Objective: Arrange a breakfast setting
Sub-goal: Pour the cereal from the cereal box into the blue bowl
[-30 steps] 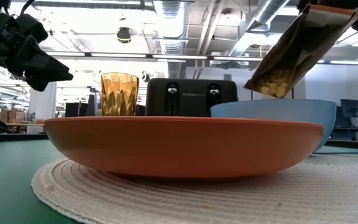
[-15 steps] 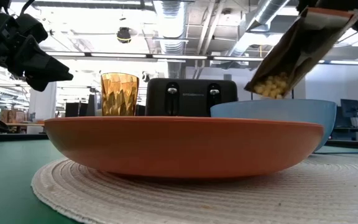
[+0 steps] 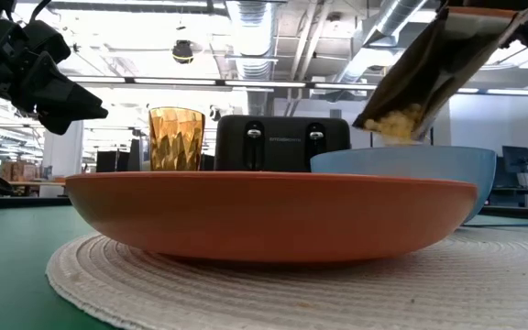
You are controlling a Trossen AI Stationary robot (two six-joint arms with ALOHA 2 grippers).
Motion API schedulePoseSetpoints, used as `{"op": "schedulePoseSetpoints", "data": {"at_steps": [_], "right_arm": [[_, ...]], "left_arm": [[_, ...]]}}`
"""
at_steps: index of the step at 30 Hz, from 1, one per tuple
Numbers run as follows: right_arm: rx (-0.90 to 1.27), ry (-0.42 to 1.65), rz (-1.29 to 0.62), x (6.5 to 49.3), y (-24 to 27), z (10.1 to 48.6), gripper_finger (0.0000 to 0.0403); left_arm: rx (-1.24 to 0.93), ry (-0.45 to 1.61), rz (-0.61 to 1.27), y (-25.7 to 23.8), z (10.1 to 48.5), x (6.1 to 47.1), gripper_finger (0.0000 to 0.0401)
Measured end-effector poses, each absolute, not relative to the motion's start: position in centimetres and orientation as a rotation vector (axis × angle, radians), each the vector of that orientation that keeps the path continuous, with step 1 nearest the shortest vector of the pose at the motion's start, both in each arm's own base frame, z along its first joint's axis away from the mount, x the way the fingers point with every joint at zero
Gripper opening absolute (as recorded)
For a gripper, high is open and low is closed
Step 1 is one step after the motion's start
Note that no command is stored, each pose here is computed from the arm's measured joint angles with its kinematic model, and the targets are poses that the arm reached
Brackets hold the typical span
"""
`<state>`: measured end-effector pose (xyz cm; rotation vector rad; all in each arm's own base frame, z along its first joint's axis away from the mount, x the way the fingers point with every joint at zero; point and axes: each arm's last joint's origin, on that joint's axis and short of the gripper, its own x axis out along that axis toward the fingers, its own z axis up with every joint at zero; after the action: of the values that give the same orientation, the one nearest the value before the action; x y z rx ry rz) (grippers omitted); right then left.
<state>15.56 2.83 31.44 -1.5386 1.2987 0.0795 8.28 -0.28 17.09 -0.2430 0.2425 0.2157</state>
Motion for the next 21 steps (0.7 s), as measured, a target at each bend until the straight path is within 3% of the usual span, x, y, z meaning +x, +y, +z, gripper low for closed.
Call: {"op": "schedulePoseSetpoints", "data": {"at_steps": [13, 21], "right_arm": [[-1.439, 1.284, 0.016, 14.4, 2.5, 31.8, 0.0198], [-1.195, 1.224, -0.040, 12.4, 2.0, 32.4, 0.0198]], "left_arm": [[-0.243, 0.243, 0.216, -0.3, 17.1, 8.3, 0.0128], [-0.243, 0.243, 0.216, -0.3, 17.1, 8.3, 0.0128]]}}
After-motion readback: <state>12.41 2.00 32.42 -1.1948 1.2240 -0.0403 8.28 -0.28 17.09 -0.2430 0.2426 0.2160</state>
